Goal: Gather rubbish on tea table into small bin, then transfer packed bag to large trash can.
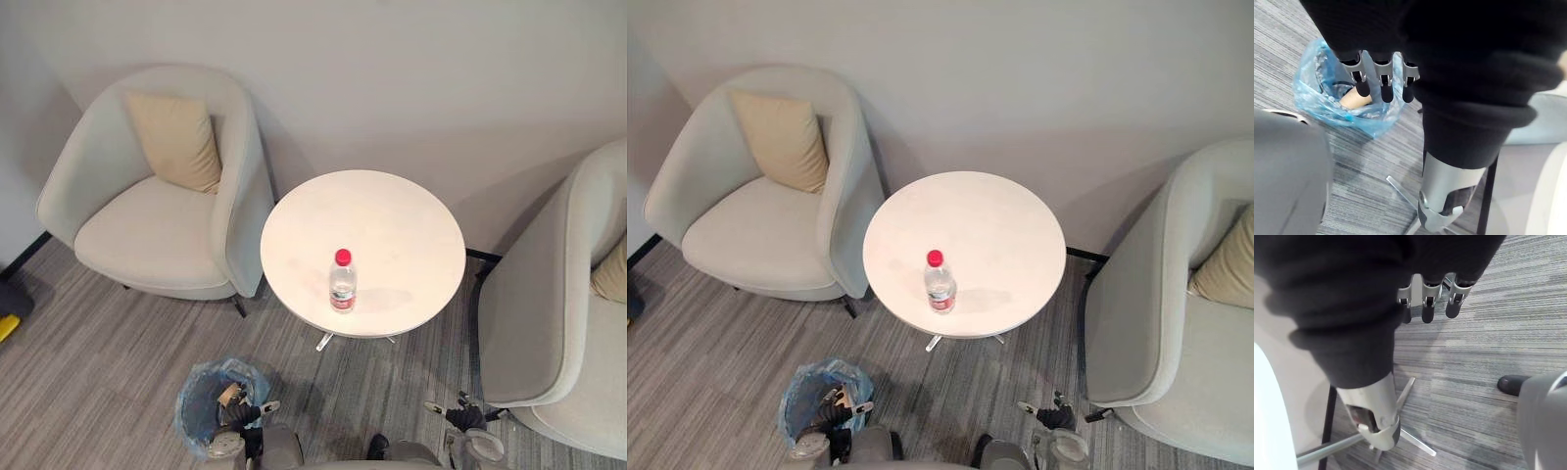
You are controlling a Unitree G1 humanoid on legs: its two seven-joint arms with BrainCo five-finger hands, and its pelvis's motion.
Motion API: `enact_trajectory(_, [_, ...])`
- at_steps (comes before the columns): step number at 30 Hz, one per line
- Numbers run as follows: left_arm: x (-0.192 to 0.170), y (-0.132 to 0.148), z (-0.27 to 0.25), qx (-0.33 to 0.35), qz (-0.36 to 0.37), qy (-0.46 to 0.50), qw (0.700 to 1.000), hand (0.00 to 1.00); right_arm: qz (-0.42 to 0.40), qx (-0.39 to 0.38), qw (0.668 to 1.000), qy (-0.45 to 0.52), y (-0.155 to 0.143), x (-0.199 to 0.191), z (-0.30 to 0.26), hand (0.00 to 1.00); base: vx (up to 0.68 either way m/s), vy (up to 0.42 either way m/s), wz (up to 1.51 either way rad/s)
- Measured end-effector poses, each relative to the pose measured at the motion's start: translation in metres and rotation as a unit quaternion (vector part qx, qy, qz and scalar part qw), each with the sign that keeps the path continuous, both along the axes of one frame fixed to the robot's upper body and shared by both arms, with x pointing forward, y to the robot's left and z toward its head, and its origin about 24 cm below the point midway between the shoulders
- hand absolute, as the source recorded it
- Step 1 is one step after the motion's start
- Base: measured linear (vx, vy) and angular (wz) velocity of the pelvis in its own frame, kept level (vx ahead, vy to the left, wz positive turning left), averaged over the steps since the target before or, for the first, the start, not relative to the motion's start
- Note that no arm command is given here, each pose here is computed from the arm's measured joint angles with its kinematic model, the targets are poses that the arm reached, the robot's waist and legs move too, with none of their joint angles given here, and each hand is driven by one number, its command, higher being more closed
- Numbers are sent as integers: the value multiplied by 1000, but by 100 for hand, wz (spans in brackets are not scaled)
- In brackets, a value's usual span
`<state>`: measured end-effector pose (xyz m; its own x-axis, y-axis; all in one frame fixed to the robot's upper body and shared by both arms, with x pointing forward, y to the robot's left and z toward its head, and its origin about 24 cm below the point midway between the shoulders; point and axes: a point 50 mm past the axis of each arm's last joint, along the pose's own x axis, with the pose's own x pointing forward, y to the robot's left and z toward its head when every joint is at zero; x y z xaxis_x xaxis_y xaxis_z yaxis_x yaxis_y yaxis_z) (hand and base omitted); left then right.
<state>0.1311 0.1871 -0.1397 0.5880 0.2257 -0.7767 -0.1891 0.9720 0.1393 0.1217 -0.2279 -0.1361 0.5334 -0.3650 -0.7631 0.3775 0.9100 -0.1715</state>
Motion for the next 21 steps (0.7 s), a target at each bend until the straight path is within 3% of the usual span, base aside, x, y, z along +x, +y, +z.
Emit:
enact_trajectory(13, [-15, 14, -6, 24, -24, 37, 999, 0, 53, -17, 998, -5, 4, 12, 3, 0, -18, 26, 2])
enact_trajectory(21, [-26, 23, -8, 40, -27, 52, 997, 0, 89, -103, 979, -152, -17, 57, 59, 0, -47, -11, -17])
